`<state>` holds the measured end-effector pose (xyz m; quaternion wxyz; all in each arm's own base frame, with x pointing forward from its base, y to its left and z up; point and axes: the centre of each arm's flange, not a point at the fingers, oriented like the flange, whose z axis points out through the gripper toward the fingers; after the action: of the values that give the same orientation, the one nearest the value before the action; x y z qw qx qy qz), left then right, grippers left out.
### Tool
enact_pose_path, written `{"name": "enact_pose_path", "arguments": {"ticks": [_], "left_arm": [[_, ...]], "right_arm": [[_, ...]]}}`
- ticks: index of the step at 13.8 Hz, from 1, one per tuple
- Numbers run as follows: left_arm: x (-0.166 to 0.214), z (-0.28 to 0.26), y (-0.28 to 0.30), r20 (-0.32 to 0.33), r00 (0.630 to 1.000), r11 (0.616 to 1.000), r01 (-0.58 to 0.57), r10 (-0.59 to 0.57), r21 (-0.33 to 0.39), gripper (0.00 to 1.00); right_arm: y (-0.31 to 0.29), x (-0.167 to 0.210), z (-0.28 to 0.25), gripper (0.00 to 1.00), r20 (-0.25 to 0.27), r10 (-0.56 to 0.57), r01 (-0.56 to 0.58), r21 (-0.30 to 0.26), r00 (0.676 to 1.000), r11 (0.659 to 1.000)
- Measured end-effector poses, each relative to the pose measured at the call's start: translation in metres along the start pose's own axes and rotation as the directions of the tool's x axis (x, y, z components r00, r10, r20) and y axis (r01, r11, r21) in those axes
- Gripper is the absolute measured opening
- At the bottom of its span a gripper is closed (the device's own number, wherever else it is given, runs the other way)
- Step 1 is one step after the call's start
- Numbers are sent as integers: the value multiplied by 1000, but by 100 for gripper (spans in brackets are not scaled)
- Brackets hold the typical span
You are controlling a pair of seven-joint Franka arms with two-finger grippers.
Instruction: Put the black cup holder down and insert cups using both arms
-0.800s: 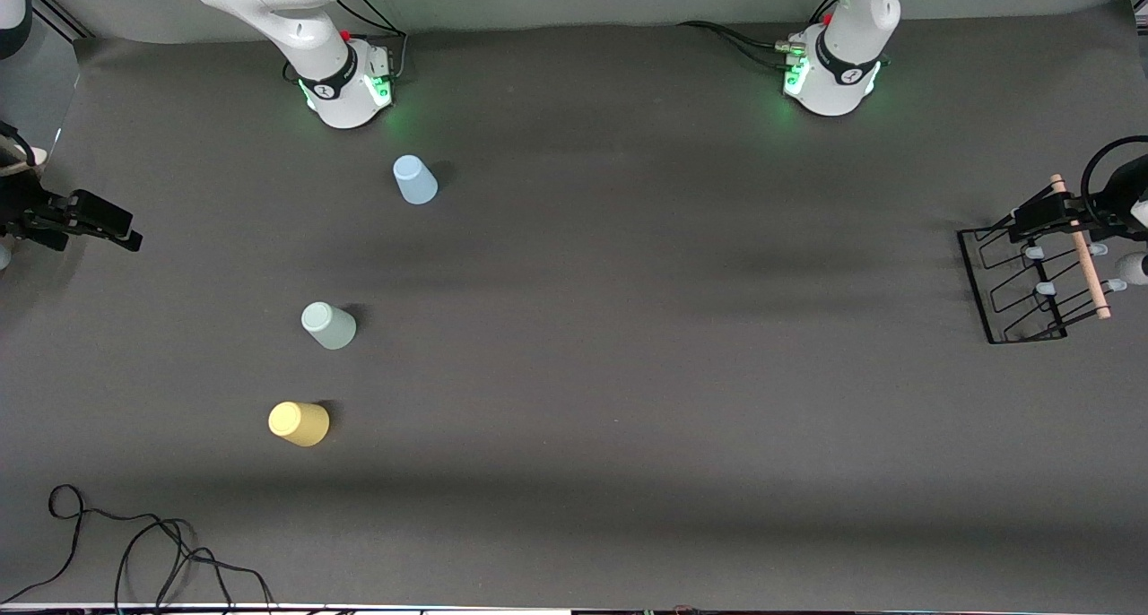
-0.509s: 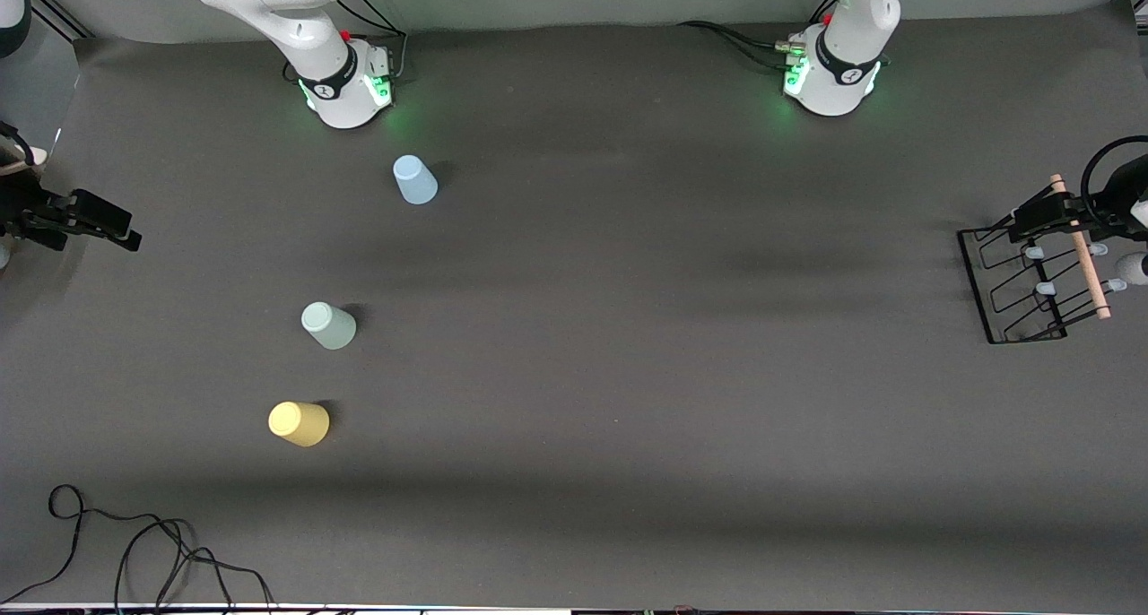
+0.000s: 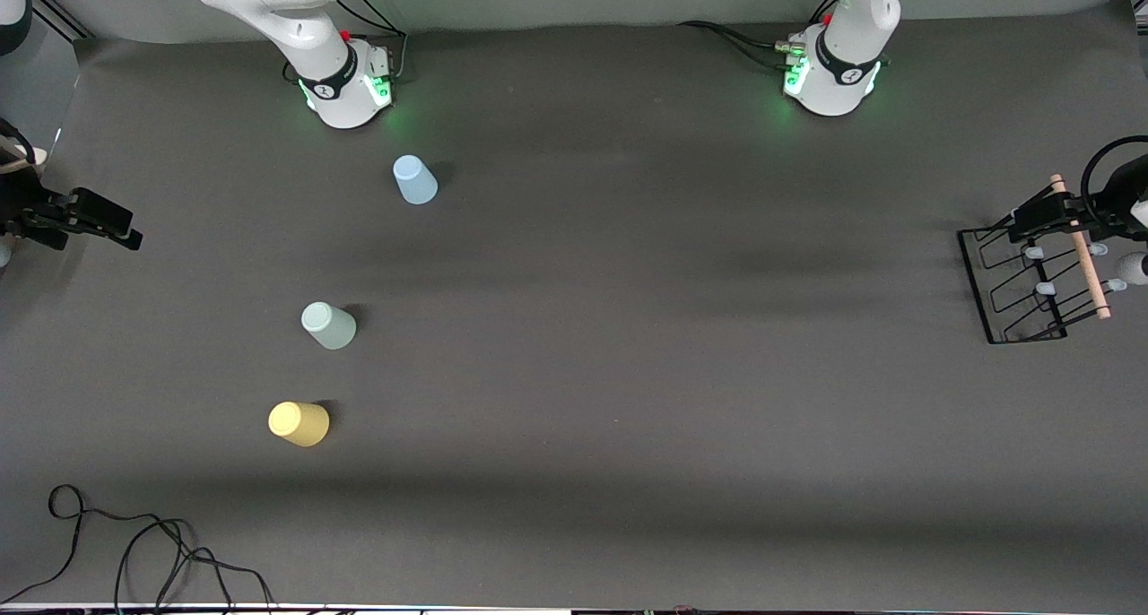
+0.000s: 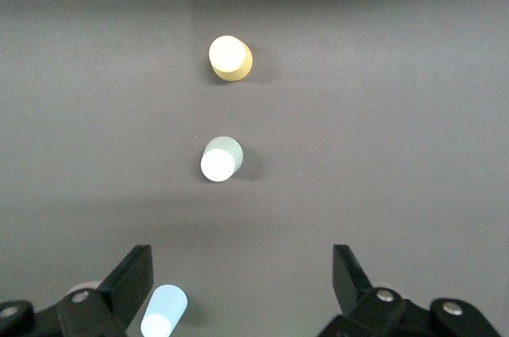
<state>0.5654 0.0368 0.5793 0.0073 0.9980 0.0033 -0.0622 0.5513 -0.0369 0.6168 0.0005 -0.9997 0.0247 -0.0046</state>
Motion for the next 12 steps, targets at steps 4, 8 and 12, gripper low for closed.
{"name": "enact_pose_path", "arguments": {"ticks": [4,8,12], "left_arm": [[-5,3,-13,37,999,1000,-17,18,-5,100],[-19,7,-90,58,996,998,-67,68,-22,100],[-33,21,-160,80,995,998,-63,64,-17,100]], "right_arm": [[0,0,-1,100,-2,0,0,0,1000,1000],[0,0,-2,100,-2,0,0,0,1000,1000],[-1,-1,-2,100,-3,-2,2,0,1000,1000]]}}
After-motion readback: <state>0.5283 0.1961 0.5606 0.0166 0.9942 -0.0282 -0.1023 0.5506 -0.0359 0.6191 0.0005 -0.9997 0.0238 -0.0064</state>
